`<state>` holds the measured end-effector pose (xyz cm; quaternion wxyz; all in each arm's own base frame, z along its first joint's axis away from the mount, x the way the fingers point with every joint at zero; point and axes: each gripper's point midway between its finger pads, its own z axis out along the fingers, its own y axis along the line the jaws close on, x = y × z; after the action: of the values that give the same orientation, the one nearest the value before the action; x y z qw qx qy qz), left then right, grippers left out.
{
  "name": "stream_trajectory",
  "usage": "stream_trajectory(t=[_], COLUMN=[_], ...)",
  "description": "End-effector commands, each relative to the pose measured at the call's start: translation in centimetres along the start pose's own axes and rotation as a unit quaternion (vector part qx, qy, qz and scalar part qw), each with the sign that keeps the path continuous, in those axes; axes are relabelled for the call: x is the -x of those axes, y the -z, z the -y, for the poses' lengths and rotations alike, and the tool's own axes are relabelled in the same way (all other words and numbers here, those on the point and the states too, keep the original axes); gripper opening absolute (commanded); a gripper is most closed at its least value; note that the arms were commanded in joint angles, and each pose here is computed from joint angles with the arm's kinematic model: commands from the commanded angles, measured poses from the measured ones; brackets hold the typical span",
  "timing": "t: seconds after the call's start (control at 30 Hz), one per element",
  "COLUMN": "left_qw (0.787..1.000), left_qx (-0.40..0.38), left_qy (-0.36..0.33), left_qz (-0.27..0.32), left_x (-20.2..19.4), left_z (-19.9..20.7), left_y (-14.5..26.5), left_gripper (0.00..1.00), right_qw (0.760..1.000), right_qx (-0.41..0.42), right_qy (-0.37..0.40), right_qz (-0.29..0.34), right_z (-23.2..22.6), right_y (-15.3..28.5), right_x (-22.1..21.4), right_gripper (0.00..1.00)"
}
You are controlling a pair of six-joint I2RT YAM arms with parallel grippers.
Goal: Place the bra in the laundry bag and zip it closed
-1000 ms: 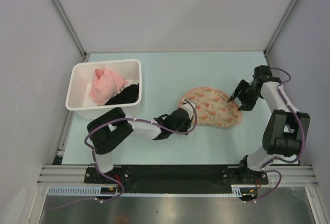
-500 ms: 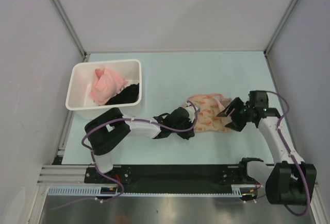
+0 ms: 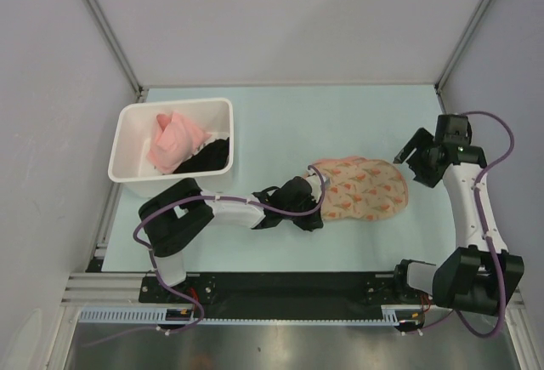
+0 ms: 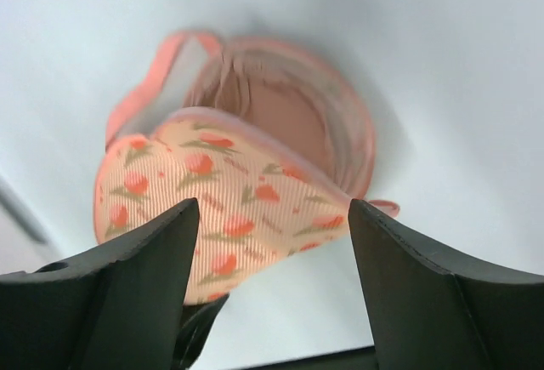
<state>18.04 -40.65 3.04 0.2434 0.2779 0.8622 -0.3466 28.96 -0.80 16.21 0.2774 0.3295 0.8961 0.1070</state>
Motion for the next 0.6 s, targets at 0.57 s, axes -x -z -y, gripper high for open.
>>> stream_trajectory(t=[0.57], left_qw=[0.997], left_qx=[-0.065], left_qy=[0.024], left_qz=[0.027], left_x=[2.3], left_z=[3.1], left_y=[0.7], left_gripper=[0.00], right_qw=[0.955], right_qx=[0.217], right_qy=[-0.122], right_qz=[-0.159], right_z=[-4.3], right_y=[-2.1], right_x=[-16.7], right_gripper=[0.75])
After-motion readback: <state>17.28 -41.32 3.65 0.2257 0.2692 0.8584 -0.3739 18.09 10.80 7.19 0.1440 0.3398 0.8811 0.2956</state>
